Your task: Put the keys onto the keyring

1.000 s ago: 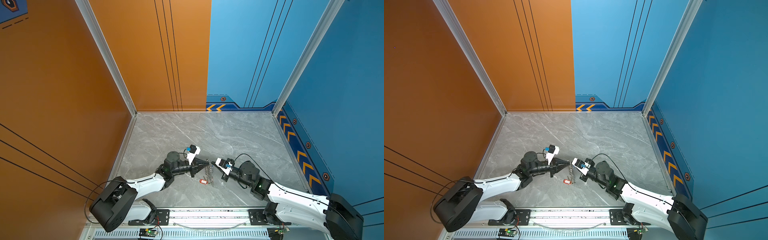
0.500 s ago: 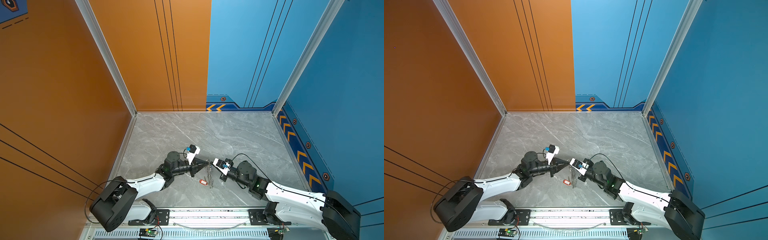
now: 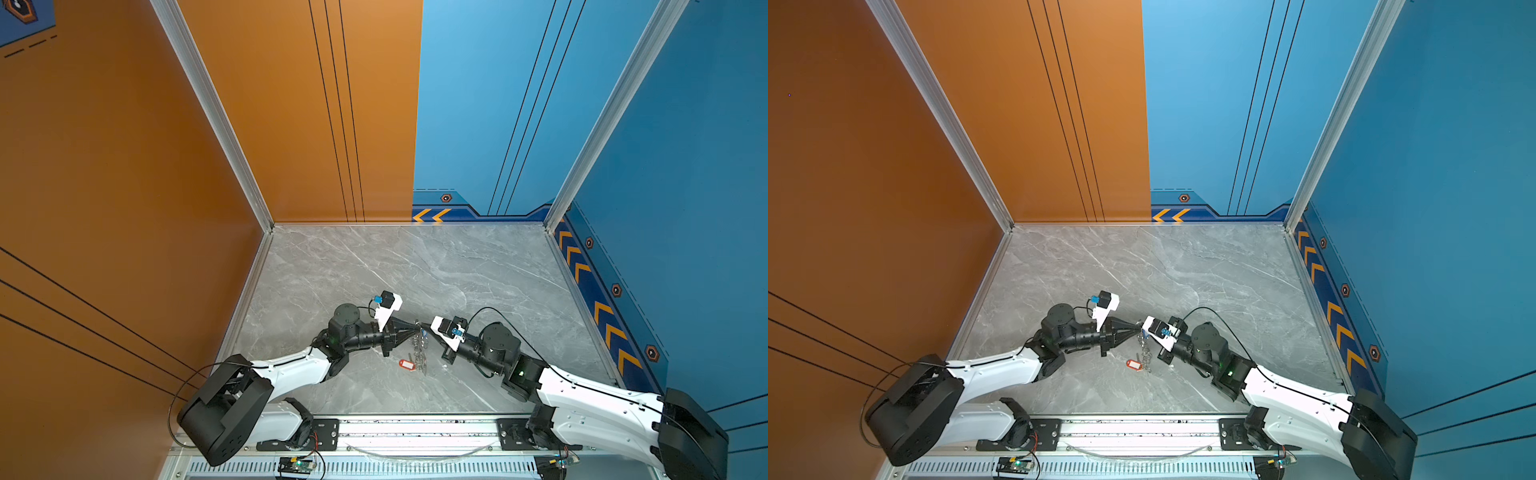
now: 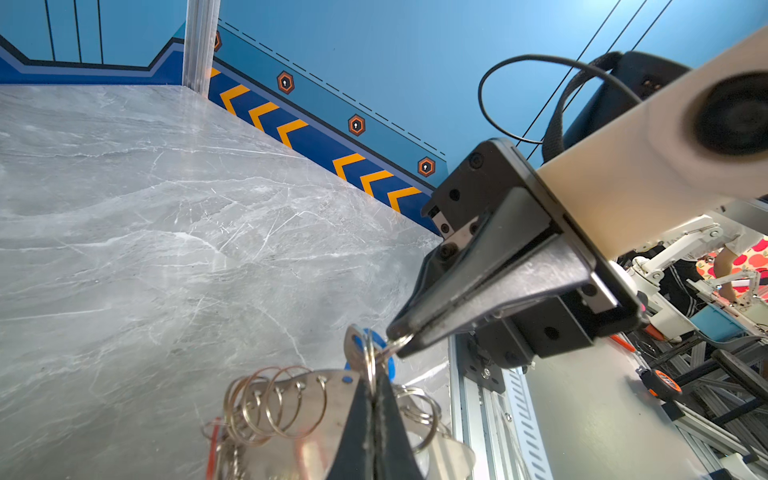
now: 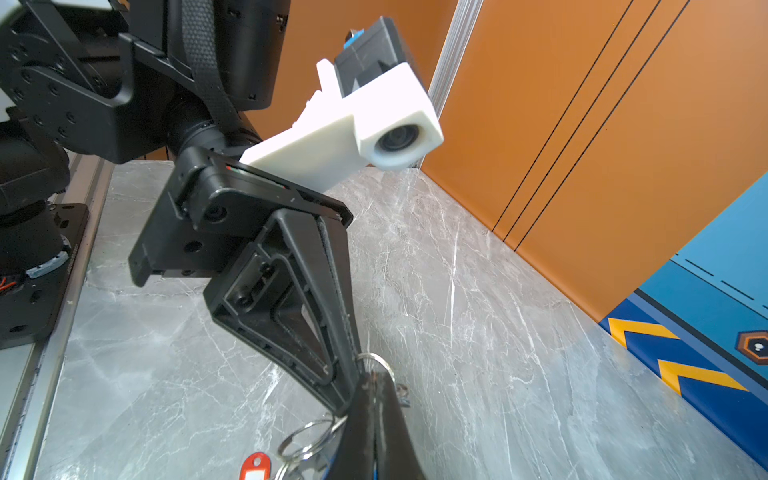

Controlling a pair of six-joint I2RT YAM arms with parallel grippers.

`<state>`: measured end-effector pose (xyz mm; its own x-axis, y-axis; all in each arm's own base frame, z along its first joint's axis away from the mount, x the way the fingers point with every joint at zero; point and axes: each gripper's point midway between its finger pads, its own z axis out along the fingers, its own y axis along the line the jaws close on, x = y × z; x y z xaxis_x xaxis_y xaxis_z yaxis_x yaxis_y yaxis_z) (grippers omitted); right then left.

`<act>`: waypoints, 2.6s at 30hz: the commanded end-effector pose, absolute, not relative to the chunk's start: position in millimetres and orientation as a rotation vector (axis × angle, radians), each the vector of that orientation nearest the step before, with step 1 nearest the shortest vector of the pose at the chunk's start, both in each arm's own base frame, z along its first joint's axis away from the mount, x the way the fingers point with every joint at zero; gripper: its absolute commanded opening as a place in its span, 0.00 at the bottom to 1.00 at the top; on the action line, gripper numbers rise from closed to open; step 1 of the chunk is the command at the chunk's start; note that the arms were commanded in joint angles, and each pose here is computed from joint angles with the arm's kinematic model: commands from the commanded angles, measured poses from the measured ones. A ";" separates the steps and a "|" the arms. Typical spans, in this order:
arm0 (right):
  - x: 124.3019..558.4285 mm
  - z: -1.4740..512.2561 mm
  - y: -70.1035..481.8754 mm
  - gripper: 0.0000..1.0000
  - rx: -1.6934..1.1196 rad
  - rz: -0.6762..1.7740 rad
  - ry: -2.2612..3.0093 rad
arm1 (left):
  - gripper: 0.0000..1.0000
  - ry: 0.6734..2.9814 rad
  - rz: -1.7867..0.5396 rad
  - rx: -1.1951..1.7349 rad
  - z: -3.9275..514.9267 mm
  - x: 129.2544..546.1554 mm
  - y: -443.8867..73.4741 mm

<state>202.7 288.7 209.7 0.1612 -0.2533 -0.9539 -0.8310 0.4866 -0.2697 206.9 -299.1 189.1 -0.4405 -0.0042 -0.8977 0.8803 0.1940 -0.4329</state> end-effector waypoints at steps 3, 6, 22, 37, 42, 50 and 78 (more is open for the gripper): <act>206.5 216.6 279.8 0.00 -1.023 0.487 1.413 | 0.00 1.500 -1.400 0.866 219.3 197.4 -297.9; 205.5 217.2 276.8 0.00 -1.035 0.469 1.414 | 0.00 1.485 -1.407 0.846 222.1 198.7 -295.0; 198.2 230.5 278.0 0.00 -1.044 0.474 1.370 | 0.00 1.496 -1.423 0.835 217.8 203.0 -296.2; 203.1 237.5 276.6 0.00 -1.026 0.432 1.365 | 0.00 1.521 -1.435 0.846 209.9 204.3 -300.6; 203.0 234.0 281.2 0.00 -1.046 0.440 1.372 | 0.00 1.518 -1.440 0.853 210.4 202.5 -301.5; 200.4 226.3 281.1 0.00 -1.069 0.445 1.386 | 0.00 1.516 -1.438 0.847 211.8 203.6 -300.9; 203.2 218.7 284.7 0.00 -1.080 0.439 1.399 | 0.00 1.516 -1.457 0.850 213.9 203.1 -299.9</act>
<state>203.2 281.2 214.7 0.1746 -0.3325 -0.9268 -0.8032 0.4964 -0.3294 208.1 -298.5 197.0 -0.4549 -0.0630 -0.8883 0.8761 0.1477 -0.4590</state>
